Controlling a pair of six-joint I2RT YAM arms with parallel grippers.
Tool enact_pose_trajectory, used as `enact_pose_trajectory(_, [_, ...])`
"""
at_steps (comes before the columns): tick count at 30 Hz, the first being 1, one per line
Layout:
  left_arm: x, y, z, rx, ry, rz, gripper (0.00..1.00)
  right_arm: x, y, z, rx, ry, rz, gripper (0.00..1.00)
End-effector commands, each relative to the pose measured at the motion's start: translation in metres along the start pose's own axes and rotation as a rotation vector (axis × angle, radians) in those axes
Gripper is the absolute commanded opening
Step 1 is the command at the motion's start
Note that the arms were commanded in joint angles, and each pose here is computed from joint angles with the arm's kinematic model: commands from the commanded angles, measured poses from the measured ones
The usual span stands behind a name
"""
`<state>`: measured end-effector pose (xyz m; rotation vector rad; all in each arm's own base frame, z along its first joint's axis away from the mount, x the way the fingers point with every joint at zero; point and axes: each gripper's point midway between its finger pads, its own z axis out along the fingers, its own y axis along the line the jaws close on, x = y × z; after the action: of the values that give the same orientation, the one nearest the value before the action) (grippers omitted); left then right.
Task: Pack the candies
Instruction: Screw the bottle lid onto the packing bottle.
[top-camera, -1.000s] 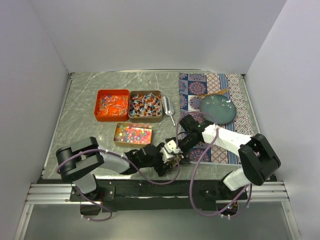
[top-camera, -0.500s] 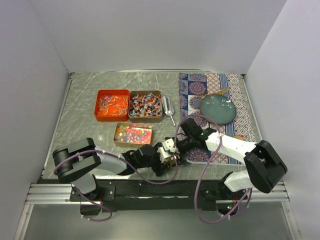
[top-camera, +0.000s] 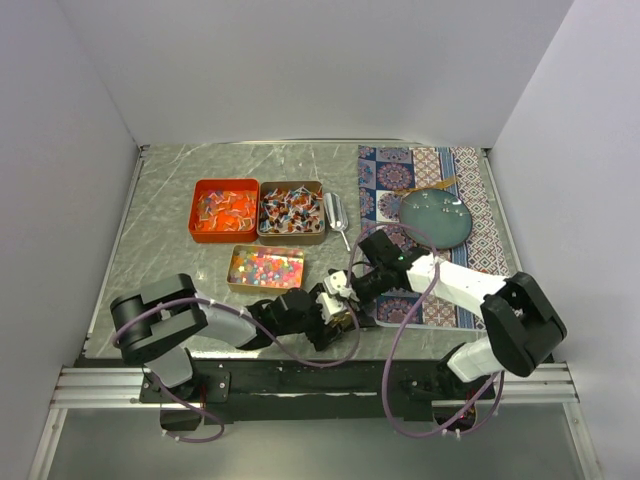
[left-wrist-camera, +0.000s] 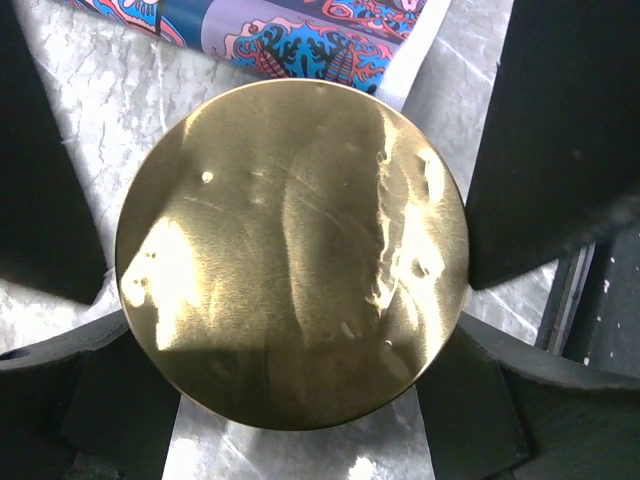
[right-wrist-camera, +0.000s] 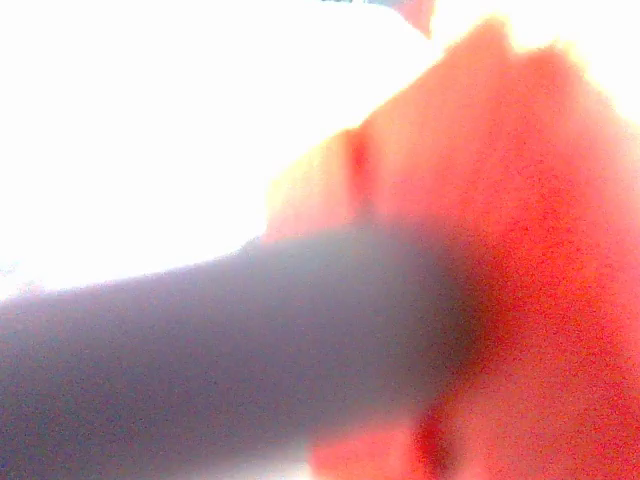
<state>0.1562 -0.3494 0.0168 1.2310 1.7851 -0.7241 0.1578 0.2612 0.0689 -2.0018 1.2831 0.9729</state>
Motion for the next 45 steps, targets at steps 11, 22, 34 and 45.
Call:
enact_pose_trajectory(11, [0.075, -0.001, -0.008, 0.001, 0.300, -0.036, 0.01, -0.008, -0.009, -0.016, -0.173, 0.104, -0.170, 1.00])
enact_pose_trajectory(22, [0.078, -0.016, -0.005, 0.091, 0.321, 0.024, 0.01, -0.005, -0.029, -0.079, -0.193, 0.063, -0.124, 1.00])
enact_pose_trajectory(34, [0.047, -0.032, -0.021, 0.178, 0.207, 0.017, 0.97, 0.003, -0.065, -0.129, 0.018, 0.131, -0.024, 1.00])
enact_pose_trajectory(45, [0.009, -0.020, -0.030, 0.132, 0.169, -0.054, 0.97, -0.006, -0.074, -0.146, 0.184, 0.135, 0.093, 1.00])
